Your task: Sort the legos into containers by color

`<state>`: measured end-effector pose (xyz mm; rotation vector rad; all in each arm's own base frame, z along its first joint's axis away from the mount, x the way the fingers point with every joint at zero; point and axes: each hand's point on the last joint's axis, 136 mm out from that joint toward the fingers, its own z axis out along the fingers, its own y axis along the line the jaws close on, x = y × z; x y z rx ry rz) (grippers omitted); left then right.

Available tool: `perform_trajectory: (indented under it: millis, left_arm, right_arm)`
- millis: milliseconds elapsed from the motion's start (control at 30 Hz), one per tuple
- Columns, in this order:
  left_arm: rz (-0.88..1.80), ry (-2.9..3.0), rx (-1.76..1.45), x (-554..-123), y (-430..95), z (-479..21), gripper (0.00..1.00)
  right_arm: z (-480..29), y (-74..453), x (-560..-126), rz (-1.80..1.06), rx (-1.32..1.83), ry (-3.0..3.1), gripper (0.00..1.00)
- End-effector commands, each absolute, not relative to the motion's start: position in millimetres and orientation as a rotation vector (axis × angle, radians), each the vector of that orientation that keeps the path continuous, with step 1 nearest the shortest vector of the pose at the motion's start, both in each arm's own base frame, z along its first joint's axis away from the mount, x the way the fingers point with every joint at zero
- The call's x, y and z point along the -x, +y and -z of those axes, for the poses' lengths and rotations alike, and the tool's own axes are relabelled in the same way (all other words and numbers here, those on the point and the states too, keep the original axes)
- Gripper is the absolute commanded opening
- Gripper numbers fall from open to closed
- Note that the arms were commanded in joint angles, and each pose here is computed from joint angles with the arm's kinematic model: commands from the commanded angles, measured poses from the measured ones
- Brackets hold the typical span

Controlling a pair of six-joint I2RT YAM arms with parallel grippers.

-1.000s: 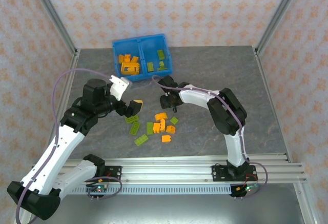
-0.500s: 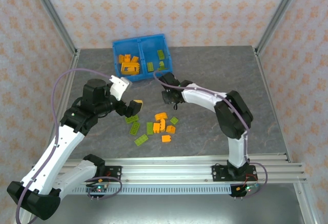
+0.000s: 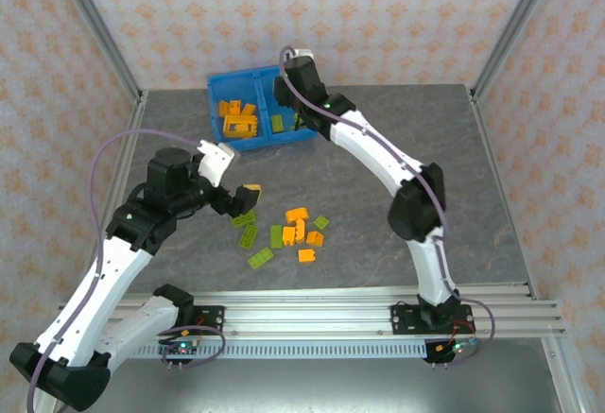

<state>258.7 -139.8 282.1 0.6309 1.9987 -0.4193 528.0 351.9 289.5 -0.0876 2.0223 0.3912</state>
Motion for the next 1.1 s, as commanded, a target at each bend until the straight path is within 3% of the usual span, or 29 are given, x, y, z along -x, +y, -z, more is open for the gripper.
perform_trajectory:
  millis: [0,500,667,867,1067]
  left_arm:
    - [0.355,2.010,-0.619,-260,-129,-282,1.00]
    - [0.363,2.005,-0.620,-259,-130,-285,1.00]
    - [0.360,2.011,-0.619,-260,-130,-283,1.00]
    - [0.360,2.020,-0.620,-261,-131,-280,1.00]
    - [0.348,2.028,-0.614,-263,-129,-277,1.00]
  right_arm:
    - [-249,346,-554,-0.297,0.068,2.113,0.35]
    - [-180,365,-620,-0.394,0.027,2.055,0.38]
    - [-206,358,-625,-0.391,0.000,1.993,0.56]
    - [-271,352,-605,-0.440,0.029,1.954,0.56]
    - [-314,330,-549,-0.496,0.077,2.015,0.58]
